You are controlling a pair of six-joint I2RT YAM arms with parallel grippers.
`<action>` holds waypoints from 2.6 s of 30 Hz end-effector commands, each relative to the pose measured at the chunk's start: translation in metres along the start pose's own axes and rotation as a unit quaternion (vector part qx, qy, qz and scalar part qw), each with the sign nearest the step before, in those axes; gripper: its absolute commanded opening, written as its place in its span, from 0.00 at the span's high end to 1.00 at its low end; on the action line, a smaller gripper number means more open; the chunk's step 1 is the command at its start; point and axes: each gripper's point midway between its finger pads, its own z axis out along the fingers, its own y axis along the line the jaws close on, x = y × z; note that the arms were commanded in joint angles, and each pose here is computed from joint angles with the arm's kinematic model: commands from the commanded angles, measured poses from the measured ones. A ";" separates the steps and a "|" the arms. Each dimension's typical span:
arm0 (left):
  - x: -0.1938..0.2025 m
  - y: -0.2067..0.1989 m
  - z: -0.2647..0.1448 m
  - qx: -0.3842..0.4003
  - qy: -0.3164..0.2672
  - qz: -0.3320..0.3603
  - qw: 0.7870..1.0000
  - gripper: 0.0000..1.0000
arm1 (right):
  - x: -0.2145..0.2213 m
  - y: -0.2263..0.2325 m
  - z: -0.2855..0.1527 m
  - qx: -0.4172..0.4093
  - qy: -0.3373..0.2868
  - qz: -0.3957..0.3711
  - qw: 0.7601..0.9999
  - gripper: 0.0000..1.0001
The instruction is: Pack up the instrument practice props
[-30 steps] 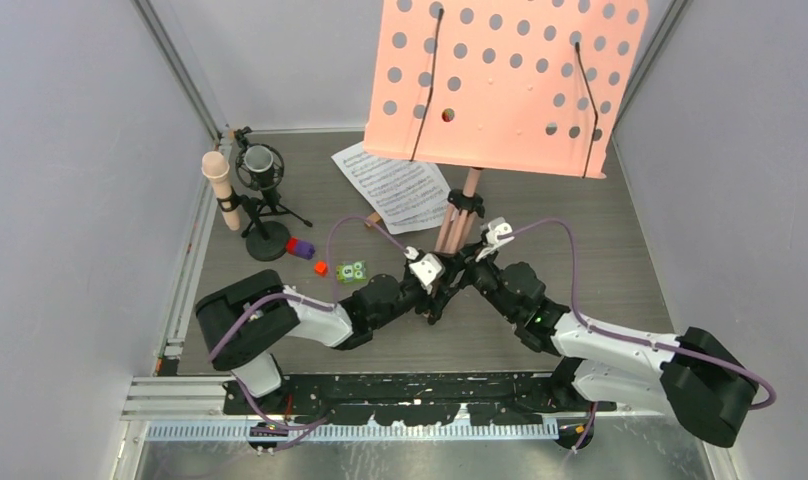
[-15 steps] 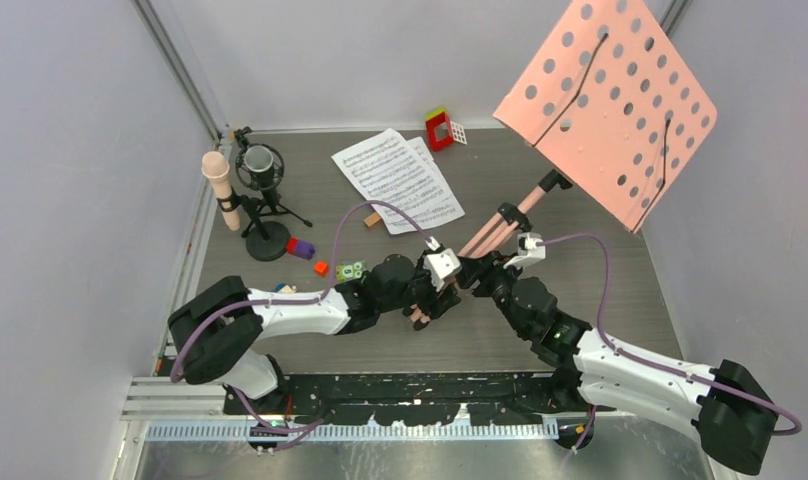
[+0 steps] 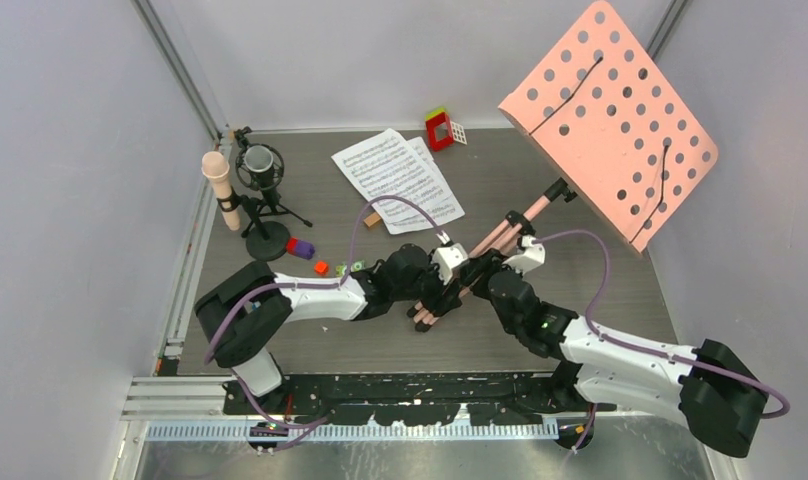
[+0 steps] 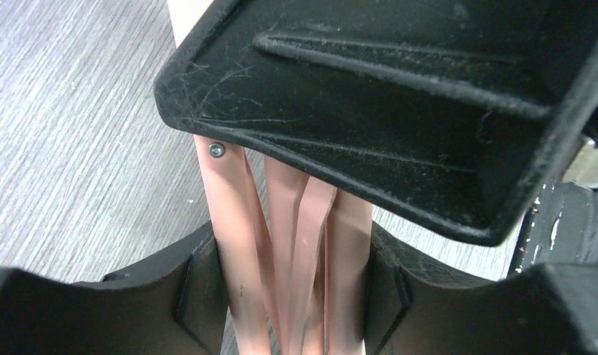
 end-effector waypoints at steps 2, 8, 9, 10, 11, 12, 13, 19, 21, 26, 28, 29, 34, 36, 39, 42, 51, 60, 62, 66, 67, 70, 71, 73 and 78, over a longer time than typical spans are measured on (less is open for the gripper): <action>-0.018 -0.023 -0.003 0.070 -0.015 -0.015 0.997 1.00 | -0.085 -0.004 0.015 0.102 -0.141 -0.023 0.985 1.00; -0.015 -0.014 0.001 0.074 0.013 -0.038 0.996 1.00 | -0.080 -0.020 0.036 0.135 -0.113 -0.006 0.984 1.00; -0.015 -0.011 0.003 0.073 0.018 -0.041 0.996 1.00 | -0.078 -0.026 0.040 0.145 -0.105 0.002 0.984 0.99; -0.014 -0.008 0.006 0.069 0.025 -0.047 0.996 1.00 | -0.077 -0.031 0.045 0.151 -0.097 0.007 0.984 1.00; -0.014 -0.004 0.009 0.067 0.030 -0.052 0.996 1.00 | -0.076 -0.035 0.050 0.154 -0.091 0.013 0.984 1.00; -0.013 -0.001 0.011 0.066 0.034 -0.058 0.996 1.00 | -0.074 -0.037 0.054 0.153 -0.085 0.018 0.984 1.00; -0.013 0.002 0.014 0.066 0.035 -0.062 0.995 1.00 | -0.074 -0.040 0.059 0.154 -0.083 0.021 0.984 0.99; -0.011 0.028 0.028 0.063 0.027 -0.115 0.991 1.00 | -0.072 -0.050 0.085 0.156 -0.063 0.013 0.986 1.00; -0.010 0.035 0.033 0.062 0.029 -0.127 0.989 1.00 | -0.069 -0.055 0.092 0.164 -0.057 0.009 0.985 1.00; -0.007 0.040 0.045 0.066 0.040 -0.137 0.988 1.00 | -0.065 -0.064 0.105 0.171 -0.047 0.003 0.984 0.99; -0.007 0.046 0.049 0.057 0.043 -0.142 0.987 1.00 | -0.065 -0.066 0.110 0.173 -0.043 -0.003 0.984 1.00; -0.008 0.051 0.051 0.049 0.042 -0.146 0.987 1.00 | -0.066 -0.066 0.112 0.173 -0.041 -0.009 0.984 1.00; -0.014 0.068 0.055 0.029 0.024 -0.178 0.983 1.00 | -0.065 -0.061 0.128 0.164 -0.009 -0.053 0.985 1.00; -0.013 0.070 0.058 0.031 0.024 -0.183 0.982 1.00 | -0.066 -0.061 0.132 0.164 -0.003 -0.060 0.985 1.00; -0.011 0.073 0.062 0.030 0.031 -0.187 0.981 1.00 | -0.066 -0.060 0.132 0.160 -0.002 -0.063 0.985 0.97; -0.009 0.081 0.064 0.012 0.031 -0.199 0.979 1.00 | -0.066 -0.057 0.127 0.149 0.006 -0.068 0.986 0.81; -0.014 0.091 0.059 -0.008 0.025 -0.201 0.979 0.90 | -0.089 -0.045 0.071 0.134 0.009 -0.054 0.990 0.31; -0.018 0.094 0.056 -0.017 0.023 -0.201 0.979 0.71 | -0.107 -0.023 0.000 0.070 0.016 -0.020 0.997 0.16; -0.021 0.092 0.054 -0.013 0.021 -0.201 0.979 0.66 | -0.107 -0.025 -0.015 0.067 0.016 -0.009 0.998 0.16; -0.027 0.092 0.049 -0.018 0.013 -0.195 0.981 0.48 | -0.108 -0.033 -0.045 0.072 0.017 0.003 0.997 0.16; -0.029 0.092 0.047 -0.019 0.010 -0.193 0.981 0.44 | -0.109 -0.035 -0.051 0.071 0.015 0.007 0.997 0.16; -0.039 0.089 0.043 -0.014 -0.004 -0.187 0.982 0.03 | -0.111 -0.036 -0.064 0.064 0.004 0.021 0.998 0.17; -0.043 0.088 0.041 -0.012 -0.008 -0.185 0.983 0.01 | -0.112 -0.037 -0.067 0.063 0.001 0.024 0.998 0.17; -0.052 0.085 0.037 -0.010 -0.016 -0.181 0.983 0.00 | -0.114 -0.038 -0.072 0.061 -0.004 0.027 0.998 0.17; -0.073 0.085 0.024 -0.021 -0.035 -0.171 0.984 0.00 | -0.119 -0.040 -0.079 0.070 -0.008 0.025 0.997 0.17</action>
